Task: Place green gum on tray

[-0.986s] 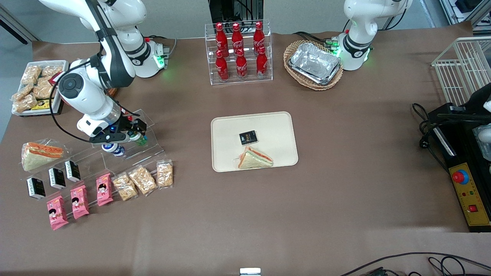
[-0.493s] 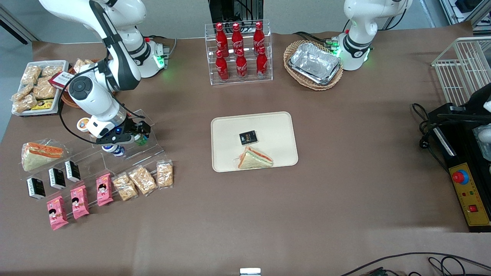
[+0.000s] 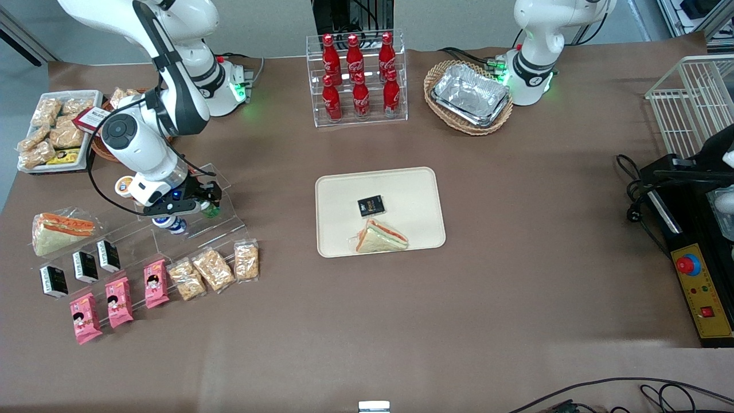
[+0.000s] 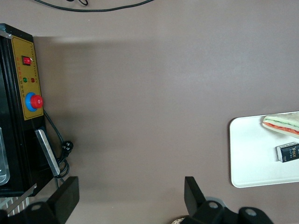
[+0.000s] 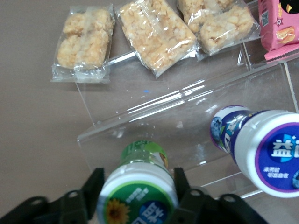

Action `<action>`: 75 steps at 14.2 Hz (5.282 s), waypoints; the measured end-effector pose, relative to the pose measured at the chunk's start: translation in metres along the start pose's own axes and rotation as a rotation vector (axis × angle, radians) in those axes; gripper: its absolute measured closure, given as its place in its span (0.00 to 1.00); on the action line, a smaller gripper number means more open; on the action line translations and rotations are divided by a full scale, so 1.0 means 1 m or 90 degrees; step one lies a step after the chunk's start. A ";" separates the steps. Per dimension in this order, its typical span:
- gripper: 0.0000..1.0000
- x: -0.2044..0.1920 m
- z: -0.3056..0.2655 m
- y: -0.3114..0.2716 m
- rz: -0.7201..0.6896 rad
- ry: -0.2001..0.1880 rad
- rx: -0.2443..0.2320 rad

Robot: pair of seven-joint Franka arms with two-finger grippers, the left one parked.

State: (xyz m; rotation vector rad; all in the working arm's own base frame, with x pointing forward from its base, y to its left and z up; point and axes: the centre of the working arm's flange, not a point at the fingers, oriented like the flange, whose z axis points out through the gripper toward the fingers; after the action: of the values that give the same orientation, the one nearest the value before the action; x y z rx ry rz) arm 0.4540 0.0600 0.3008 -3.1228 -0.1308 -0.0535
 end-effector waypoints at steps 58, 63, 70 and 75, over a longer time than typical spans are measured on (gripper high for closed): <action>0.00 0.012 0.083 -0.330 0.327 -0.032 0.024; 0.00 0.015 0.079 -0.330 0.329 -0.028 0.028; 0.00 0.048 -0.046 -0.337 0.320 -0.043 0.032; 0.00 0.078 -0.198 -0.318 0.252 -0.064 0.030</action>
State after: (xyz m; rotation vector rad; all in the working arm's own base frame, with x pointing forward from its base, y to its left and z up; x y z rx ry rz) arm 0.4982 0.3799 0.5059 -3.0380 0.4757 0.1095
